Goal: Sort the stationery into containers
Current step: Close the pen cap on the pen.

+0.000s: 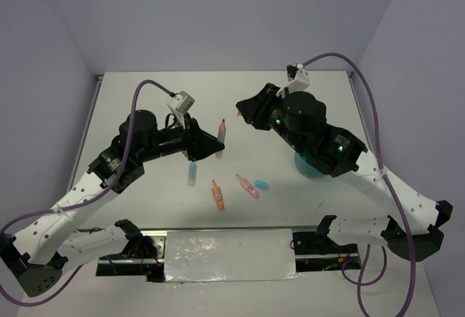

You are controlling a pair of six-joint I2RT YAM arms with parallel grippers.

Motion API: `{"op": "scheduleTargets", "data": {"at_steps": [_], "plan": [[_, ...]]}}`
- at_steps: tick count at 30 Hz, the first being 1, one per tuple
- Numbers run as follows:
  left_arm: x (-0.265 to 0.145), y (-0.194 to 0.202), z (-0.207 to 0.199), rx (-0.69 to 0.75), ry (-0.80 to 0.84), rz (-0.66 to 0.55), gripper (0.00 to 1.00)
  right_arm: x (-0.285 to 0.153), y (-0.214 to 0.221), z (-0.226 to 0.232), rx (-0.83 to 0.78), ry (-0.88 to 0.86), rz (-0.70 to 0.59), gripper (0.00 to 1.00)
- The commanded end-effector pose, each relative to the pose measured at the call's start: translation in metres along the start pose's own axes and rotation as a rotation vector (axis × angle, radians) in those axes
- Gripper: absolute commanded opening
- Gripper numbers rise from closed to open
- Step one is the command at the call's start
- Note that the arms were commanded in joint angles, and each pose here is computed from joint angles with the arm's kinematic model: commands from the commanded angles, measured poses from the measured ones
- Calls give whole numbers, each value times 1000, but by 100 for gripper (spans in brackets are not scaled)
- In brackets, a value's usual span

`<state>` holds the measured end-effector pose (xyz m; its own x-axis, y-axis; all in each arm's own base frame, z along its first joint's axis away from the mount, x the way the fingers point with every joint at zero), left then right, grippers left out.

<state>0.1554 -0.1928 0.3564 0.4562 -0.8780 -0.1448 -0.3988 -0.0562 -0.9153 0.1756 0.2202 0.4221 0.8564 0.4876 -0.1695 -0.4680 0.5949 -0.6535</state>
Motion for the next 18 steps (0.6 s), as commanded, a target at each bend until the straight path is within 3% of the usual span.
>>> {"op": "scheduleTargets", "data": {"at_steps": [1, 18], "plan": [[2, -14, -10, 24, 76, -51, 0, -4, -24, 25, 42, -71, -73, 5], [10, -12, -9, 19, 83, -33, 0, 12, 2, 26, -2, -132, 67, 5]]}}
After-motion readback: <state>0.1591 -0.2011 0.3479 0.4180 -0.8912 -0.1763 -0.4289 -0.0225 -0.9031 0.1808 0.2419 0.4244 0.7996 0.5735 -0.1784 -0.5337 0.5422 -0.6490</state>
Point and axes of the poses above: each gripper's point midway between its finger pads, its own x axis out along the fingers, its own z axis along the line the jaws close on, y = z × x, the point moved 9 cm from there along -x, back along the fingers, and after that the axes turned 9 degrees about x, right-handed, at the moved point
